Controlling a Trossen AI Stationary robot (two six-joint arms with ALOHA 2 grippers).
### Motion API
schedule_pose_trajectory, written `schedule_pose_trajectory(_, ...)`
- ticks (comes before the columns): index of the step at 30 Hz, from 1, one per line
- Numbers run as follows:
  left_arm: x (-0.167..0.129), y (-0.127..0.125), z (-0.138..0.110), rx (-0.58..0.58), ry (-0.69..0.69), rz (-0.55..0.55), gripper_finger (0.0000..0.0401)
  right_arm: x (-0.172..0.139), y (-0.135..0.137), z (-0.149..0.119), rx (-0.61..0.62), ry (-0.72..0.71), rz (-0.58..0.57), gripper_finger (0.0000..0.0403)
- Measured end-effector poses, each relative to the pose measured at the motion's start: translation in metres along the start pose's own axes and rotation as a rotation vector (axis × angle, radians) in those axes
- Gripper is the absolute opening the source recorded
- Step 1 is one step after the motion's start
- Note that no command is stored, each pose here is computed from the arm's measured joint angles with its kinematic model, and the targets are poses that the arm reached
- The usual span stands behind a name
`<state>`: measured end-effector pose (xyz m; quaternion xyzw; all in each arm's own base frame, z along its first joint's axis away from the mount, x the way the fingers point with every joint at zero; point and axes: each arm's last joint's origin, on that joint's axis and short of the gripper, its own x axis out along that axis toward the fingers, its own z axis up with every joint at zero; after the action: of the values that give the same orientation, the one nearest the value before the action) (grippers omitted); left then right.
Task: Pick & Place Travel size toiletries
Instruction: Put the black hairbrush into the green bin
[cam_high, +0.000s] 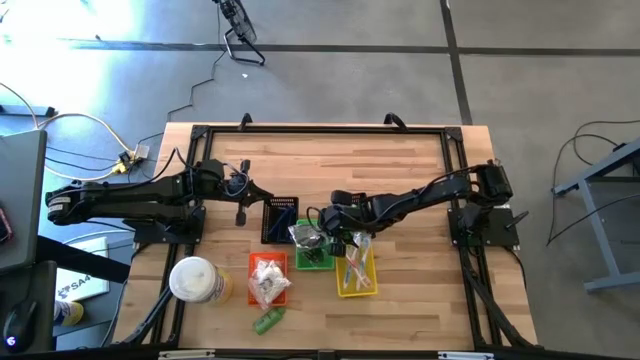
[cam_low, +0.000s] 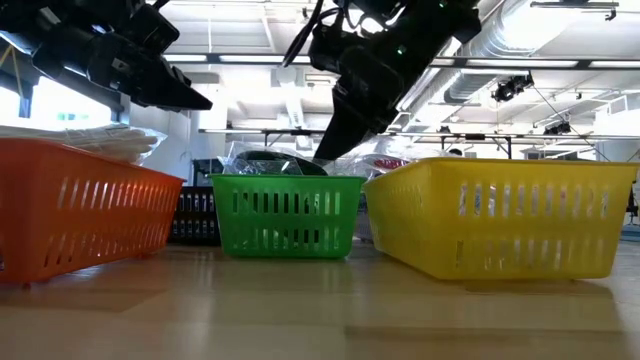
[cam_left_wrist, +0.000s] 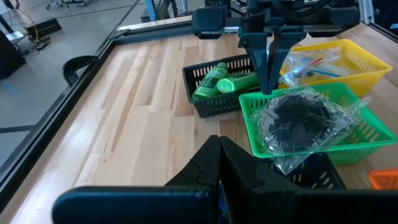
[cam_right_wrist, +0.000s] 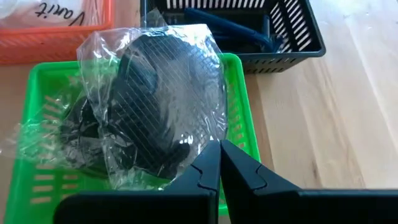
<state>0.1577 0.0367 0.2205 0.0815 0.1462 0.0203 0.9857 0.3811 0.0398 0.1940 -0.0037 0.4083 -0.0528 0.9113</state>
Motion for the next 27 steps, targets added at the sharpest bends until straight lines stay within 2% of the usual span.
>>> schedule_pose_trajectory(17,0.0000,0.0000,0.0000,-0.002,0.000,0.001,0.0000,-0.0025,-0.0033,-0.0003,-0.031,0.003,-0.079,0.0003)
schedule_pose_trajectory(27,0.0000,0.0000,0.0000,-0.001,0.000,0.001,0.0000,-0.0058,-0.0018,-0.0028,-0.027,0.040,-0.030,0.0003)
